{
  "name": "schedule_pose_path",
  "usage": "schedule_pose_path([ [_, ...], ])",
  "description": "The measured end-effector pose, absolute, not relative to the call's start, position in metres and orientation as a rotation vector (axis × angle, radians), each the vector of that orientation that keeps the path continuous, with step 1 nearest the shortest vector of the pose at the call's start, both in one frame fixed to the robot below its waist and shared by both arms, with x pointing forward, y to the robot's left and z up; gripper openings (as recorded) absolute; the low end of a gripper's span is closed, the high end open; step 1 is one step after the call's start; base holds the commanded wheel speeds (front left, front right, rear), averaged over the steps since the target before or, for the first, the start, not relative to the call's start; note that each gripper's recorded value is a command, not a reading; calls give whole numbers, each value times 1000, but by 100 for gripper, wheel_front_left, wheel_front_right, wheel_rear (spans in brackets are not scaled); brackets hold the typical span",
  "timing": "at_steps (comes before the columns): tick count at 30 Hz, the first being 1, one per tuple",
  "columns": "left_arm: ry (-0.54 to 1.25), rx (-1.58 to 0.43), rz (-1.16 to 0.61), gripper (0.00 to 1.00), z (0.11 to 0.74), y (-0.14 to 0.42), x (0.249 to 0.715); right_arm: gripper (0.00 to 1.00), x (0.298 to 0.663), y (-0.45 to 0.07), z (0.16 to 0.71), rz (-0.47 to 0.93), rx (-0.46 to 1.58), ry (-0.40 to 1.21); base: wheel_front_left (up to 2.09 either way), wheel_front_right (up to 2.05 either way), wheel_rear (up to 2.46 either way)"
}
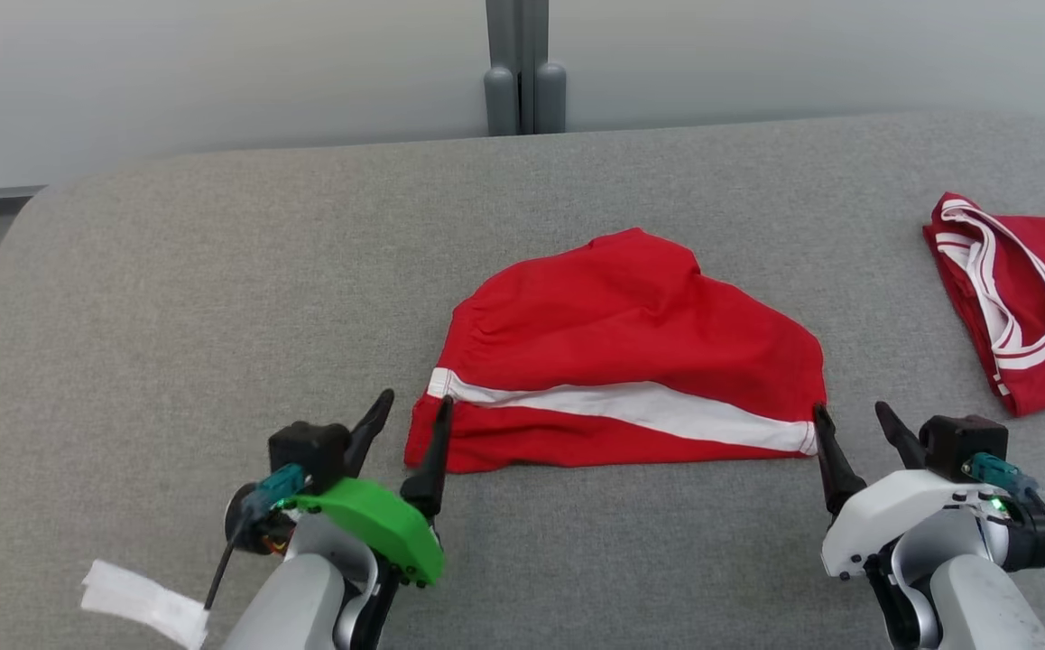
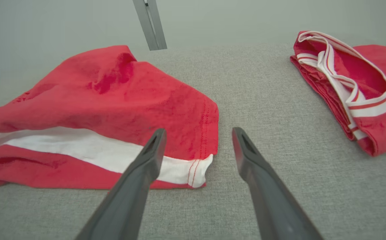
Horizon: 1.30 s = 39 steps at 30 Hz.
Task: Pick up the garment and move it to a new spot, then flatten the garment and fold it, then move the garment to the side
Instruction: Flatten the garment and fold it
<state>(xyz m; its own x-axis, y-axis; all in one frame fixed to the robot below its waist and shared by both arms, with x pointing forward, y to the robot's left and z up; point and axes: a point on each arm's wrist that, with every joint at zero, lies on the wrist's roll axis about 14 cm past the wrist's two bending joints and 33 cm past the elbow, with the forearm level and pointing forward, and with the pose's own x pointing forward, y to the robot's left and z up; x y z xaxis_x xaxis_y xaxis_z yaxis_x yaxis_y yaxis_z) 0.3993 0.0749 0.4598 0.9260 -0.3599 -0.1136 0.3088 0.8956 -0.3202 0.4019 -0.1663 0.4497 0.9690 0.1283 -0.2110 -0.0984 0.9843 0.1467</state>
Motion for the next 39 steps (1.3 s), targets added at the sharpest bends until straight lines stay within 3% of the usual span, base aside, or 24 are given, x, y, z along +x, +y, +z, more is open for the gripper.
schedule_pose_path([
  [14,383,-269,-388,100,412,56,427,100,407,-147,398,142,205,474,0,0,0],
  [38,409,-291,-423,100,408,42,430,100,416,-123,397,225,204,478,0,0,0],
  [39,412,-291,-426,95,408,41,430,100,416,-123,396,227,202,483,0,0,0],
])
